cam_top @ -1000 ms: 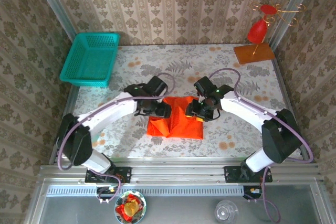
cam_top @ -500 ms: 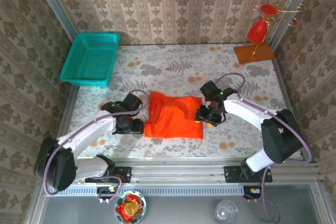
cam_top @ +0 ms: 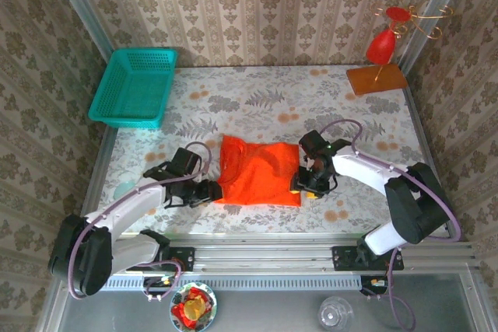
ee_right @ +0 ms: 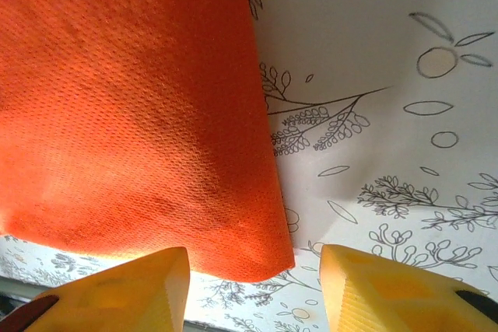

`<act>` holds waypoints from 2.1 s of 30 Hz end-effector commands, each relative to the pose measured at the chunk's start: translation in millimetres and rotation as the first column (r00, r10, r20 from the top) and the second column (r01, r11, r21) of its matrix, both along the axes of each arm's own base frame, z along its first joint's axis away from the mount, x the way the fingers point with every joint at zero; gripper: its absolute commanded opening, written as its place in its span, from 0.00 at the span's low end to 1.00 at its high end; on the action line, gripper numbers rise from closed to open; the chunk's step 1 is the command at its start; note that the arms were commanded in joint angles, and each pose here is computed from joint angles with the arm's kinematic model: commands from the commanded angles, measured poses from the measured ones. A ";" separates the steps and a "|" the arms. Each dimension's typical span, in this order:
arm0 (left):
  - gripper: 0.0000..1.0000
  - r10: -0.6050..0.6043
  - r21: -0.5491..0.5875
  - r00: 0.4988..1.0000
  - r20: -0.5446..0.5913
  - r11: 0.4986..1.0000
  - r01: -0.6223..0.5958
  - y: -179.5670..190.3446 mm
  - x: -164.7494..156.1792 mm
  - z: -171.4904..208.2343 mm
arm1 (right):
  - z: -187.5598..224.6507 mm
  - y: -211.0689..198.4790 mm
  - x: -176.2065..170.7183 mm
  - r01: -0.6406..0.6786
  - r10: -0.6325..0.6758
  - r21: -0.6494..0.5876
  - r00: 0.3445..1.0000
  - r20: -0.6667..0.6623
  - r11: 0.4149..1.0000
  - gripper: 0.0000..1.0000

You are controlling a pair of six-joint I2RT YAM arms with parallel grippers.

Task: Fold the inside-out t-shirt

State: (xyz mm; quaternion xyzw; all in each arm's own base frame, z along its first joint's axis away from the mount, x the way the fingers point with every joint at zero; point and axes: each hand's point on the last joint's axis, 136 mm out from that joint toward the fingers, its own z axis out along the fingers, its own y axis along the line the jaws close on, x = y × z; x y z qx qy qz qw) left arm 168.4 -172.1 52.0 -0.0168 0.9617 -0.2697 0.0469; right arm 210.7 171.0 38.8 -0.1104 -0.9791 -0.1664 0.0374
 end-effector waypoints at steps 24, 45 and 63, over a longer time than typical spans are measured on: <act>0.00 0.008 -0.171 0.991 0.134 0.985 0.016 -32.7 40.5 53.7 | 1.6 2.0 -8.8 -0.044 0.045 -0.059 0.999 0.019 0.997 0.00; 0.24 0.008 0.067 0.999 0.040 0.998 -0.011 5.5 23.7 -21.6 | -23.7 -13.7 -27.5 -0.010 0.007 -0.075 0.999 -0.039 0.997 0.20; 0.53 -0.053 -0.065 0.976 0.209 0.996 0.068 -27.7 166.4 43.6 | 24.4 -33.5 93.6 0.019 -0.017 -0.016 0.992 0.122 1.000 0.44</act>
